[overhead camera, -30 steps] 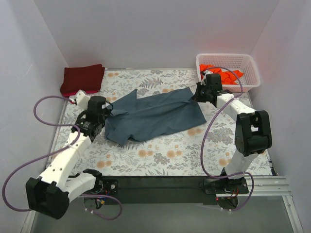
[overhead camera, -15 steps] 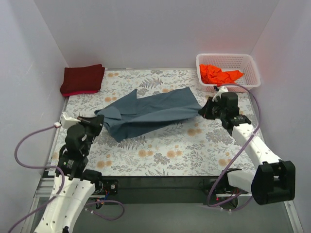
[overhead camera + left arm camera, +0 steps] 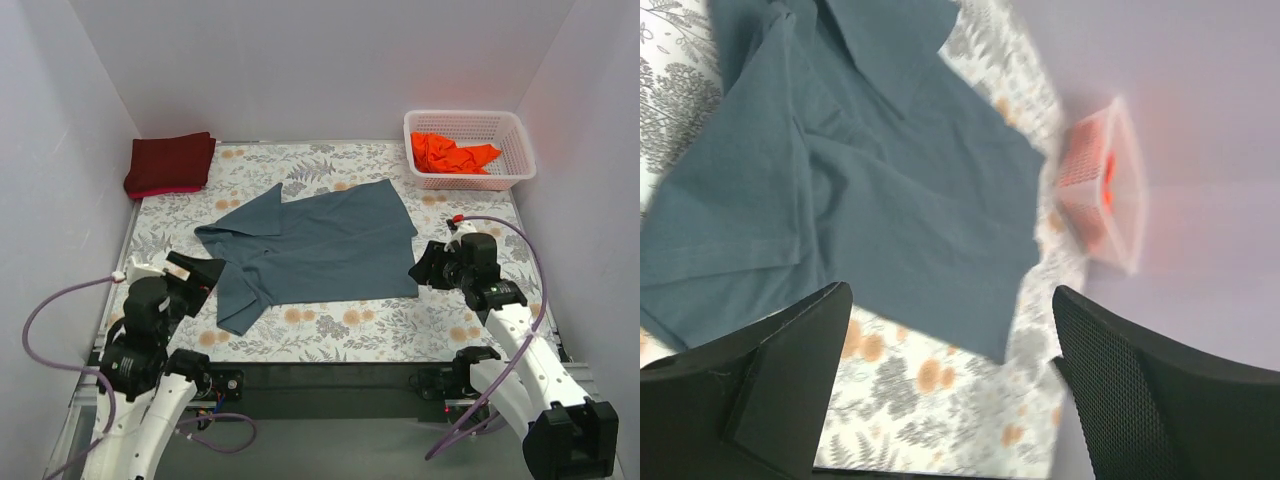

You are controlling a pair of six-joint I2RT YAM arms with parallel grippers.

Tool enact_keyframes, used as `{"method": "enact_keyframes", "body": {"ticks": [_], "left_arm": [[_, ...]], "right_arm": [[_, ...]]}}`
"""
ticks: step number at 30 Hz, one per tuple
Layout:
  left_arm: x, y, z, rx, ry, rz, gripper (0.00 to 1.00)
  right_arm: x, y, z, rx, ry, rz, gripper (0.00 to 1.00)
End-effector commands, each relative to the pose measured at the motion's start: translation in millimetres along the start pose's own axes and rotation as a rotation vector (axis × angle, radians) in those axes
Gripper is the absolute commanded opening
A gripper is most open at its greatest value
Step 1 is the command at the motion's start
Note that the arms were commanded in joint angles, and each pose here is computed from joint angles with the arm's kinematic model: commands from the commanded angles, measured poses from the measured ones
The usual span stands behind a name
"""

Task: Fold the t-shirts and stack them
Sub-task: Flatten the tshirt out

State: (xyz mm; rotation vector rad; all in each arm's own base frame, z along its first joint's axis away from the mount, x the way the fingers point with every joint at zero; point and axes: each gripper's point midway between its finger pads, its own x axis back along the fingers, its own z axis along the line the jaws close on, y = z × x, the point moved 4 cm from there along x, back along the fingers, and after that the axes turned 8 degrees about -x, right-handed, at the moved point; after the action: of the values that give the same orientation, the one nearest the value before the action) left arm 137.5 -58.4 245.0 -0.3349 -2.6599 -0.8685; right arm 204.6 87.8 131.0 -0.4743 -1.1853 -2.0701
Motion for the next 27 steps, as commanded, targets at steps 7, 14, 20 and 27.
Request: {"method": "enact_keyframes", "body": {"ticks": [7,14,20,27], "left_arm": [[-79.1,-34.0,17.2,-0.373,0.183,0.361,0.78],[-123.0,-27.9,17.7,-0.431,0.272,0.346,0.67],[-144.1,-31.0,50.0,-0.451,0.433,0.31,0.6],[-156.7,-39.3,77.2,-0.443,0.553,0.304,0.58]], "right_arm": [[-26.2,12.8,45.7,0.194,0.083,0.138,0.54],[-67.9,-3.5,73.7,0.289,0.066,0.218,0.54],[-108.1,-3.5,100.0,0.35,0.07,0.265,0.52],[-153.1,-10.5,119.8,0.389,0.082,0.303,0.5]]}}
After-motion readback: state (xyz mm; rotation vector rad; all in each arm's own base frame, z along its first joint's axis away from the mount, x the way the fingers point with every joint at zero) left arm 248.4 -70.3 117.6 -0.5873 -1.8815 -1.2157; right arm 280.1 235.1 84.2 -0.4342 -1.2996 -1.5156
